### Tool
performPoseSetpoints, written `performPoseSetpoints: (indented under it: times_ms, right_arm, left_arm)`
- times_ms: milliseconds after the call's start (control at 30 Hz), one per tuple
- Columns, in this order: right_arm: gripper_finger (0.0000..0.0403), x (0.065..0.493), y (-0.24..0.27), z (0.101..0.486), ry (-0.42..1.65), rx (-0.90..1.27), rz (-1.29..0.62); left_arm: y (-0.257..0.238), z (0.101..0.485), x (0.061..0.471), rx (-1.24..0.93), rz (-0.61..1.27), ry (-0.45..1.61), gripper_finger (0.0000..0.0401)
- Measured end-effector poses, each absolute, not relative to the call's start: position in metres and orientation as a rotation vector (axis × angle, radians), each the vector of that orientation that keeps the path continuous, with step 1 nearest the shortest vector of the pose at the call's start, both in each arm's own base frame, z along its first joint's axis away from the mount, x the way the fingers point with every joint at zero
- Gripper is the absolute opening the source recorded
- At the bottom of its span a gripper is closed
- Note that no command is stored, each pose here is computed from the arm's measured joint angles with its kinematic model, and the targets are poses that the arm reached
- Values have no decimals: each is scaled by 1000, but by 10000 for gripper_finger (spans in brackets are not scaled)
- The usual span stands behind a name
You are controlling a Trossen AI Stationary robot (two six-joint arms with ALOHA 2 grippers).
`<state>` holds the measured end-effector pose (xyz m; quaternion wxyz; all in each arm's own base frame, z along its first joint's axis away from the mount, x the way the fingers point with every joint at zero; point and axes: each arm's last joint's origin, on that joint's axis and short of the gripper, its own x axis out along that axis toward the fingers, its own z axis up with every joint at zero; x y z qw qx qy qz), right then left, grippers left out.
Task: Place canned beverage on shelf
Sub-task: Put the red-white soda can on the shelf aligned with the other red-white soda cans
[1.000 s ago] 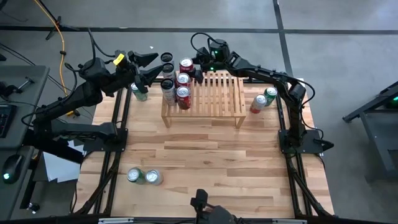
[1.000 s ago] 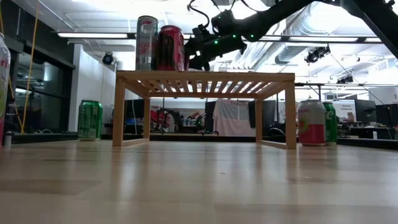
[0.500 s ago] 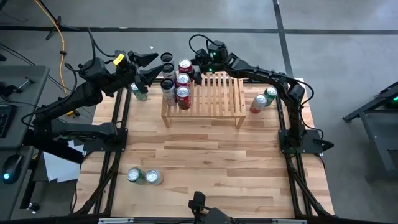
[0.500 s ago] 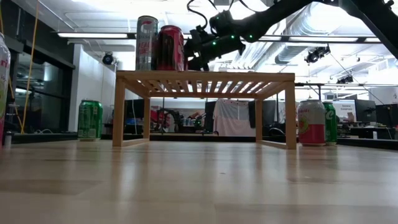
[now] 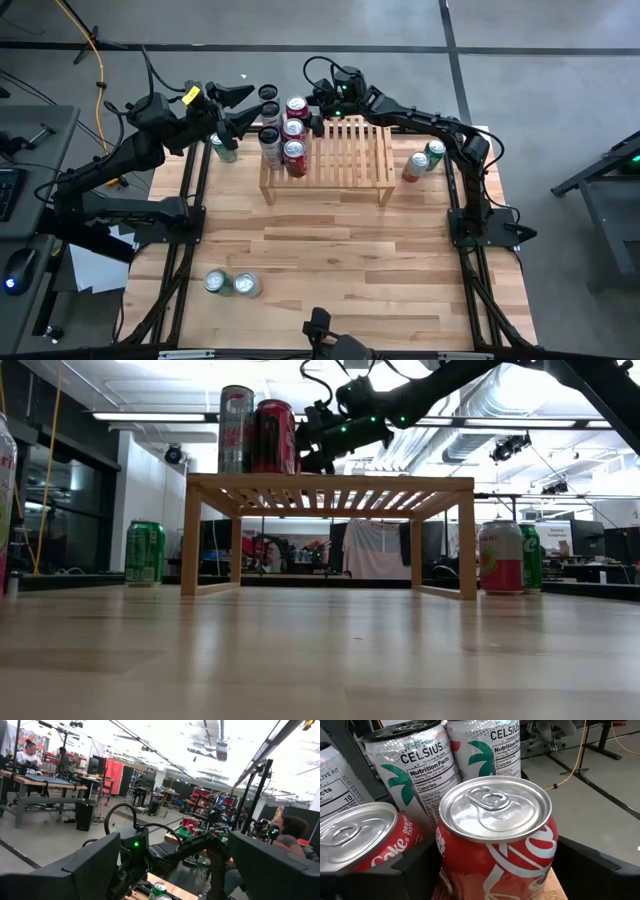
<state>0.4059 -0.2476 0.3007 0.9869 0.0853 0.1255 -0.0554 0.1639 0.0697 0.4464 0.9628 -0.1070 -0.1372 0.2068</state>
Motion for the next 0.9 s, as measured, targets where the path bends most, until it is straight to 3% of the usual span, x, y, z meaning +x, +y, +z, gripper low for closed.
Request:
performPoseSetpoints:
  times_ms: [400, 900]
  right_arm:
    - [392, 404, -250, 301, 254, 169, -114]
    - [396, 367, -279, 321, 256, 148, -199]
  left_arm:
    - [70, 446, 164, -217, 419, -278, 360]
    - [70, 446, 164, -213, 419, -277, 360]
